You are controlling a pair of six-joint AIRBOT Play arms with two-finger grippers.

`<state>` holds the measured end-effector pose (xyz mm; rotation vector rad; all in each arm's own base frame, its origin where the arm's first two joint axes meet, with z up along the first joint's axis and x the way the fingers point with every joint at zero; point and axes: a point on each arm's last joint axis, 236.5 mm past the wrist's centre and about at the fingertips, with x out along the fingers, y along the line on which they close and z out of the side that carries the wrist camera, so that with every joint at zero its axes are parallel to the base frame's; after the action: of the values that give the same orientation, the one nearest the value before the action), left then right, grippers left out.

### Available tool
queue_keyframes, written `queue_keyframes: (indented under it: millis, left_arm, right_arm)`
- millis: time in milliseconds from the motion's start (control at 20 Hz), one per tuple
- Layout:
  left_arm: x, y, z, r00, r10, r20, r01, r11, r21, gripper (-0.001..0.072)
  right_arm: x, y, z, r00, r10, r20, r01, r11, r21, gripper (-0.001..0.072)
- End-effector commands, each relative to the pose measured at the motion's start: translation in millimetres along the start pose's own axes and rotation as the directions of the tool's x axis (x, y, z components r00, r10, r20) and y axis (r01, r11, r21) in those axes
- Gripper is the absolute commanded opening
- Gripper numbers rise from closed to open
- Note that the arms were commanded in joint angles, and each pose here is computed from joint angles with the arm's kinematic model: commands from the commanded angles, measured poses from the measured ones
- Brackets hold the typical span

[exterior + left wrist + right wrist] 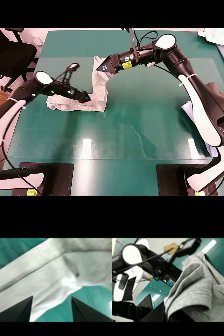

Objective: Fold the shirts.

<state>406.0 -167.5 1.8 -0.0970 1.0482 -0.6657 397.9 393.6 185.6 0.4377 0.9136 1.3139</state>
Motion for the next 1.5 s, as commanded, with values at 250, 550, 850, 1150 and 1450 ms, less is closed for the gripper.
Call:
queue_keyframes:
  millis: [250,550,850,1150,1450]
  left_arm:
    - [-108,98,10,0.966,0.202,0.160,-0.174,0.969,-0.174,0.0563]
    - [-138,140,-10,0.951,0.263,0.161,-0.210,0.935,-0.284,0.0562]
    - [-138,137,-7,0.952,0.251,0.173,-0.194,0.937,-0.292,0.0562]
    - [-138,136,-6,0.953,0.244,0.181,-0.184,0.937,-0.296,0.0562]
    - [-137,132,-8,0.959,0.227,0.170,-0.170,0.940,-0.295,0.0562]
  right_arm:
    - [30,-2,6,0.998,0.033,0.051,-0.035,0.998,0.046,0.0012]
    - [103,1,-3,0.992,0.114,0.048,-0.118,0.990,0.081,0.0011]
    - [171,-35,-46,0.996,0.087,0.000,-0.085,0.974,0.210,0.0011]
    - [204,-46,-69,0.995,0.097,-0.036,-0.084,0.961,0.265,0.0011]
    - [206,-46,-56,0.996,0.080,0.034,-0.087,0.957,0.278,0.0012]
